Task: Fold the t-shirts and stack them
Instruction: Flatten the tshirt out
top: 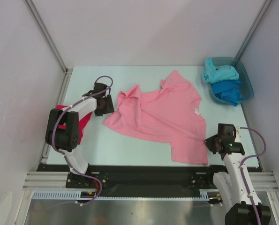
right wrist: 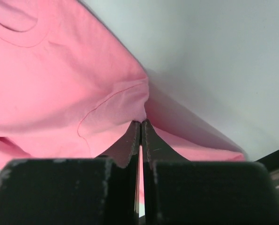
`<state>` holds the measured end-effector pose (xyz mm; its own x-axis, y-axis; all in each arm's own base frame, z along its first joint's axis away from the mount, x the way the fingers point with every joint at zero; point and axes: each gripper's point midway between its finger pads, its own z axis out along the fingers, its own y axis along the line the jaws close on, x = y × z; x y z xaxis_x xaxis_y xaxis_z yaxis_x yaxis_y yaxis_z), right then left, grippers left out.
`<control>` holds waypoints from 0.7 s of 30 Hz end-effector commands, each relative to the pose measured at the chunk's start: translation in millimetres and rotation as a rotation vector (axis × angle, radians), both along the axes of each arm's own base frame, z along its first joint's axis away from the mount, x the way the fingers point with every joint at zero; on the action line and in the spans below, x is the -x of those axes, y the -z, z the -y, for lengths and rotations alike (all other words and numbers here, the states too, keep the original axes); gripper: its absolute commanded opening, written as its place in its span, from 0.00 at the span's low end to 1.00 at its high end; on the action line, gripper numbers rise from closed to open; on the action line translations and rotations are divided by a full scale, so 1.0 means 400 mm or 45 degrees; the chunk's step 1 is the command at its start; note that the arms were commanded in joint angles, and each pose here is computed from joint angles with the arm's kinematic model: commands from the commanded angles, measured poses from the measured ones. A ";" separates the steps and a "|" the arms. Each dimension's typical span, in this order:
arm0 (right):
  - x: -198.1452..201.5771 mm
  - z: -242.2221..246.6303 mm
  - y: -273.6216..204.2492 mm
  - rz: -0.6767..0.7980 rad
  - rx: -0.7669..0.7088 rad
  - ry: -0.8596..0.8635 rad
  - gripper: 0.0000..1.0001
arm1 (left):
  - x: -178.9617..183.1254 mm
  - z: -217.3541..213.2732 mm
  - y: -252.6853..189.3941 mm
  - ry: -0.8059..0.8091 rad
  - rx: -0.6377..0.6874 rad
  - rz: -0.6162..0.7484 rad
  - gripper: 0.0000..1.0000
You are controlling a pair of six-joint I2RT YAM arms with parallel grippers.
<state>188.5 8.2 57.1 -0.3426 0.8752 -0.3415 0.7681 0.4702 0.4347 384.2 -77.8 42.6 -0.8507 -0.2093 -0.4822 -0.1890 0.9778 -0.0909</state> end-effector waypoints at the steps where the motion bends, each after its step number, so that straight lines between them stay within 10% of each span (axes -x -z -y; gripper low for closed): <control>1: -0.023 -0.003 -0.004 0.044 -0.007 -0.052 0.00 | 0.048 -0.011 0.003 -0.034 0.184 -0.053 0.66; 21: -0.039 -0.015 -0.002 0.067 -0.054 -0.107 0.00 | 0.192 -0.028 -0.012 -0.101 0.433 -0.038 0.66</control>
<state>199.9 13.0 55.2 -0.3871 0.8661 -0.3161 0.7257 0.4977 0.4750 300.6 -69.3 34.8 -0.8595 -0.4138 -0.3001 -0.2824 0.8737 -0.3960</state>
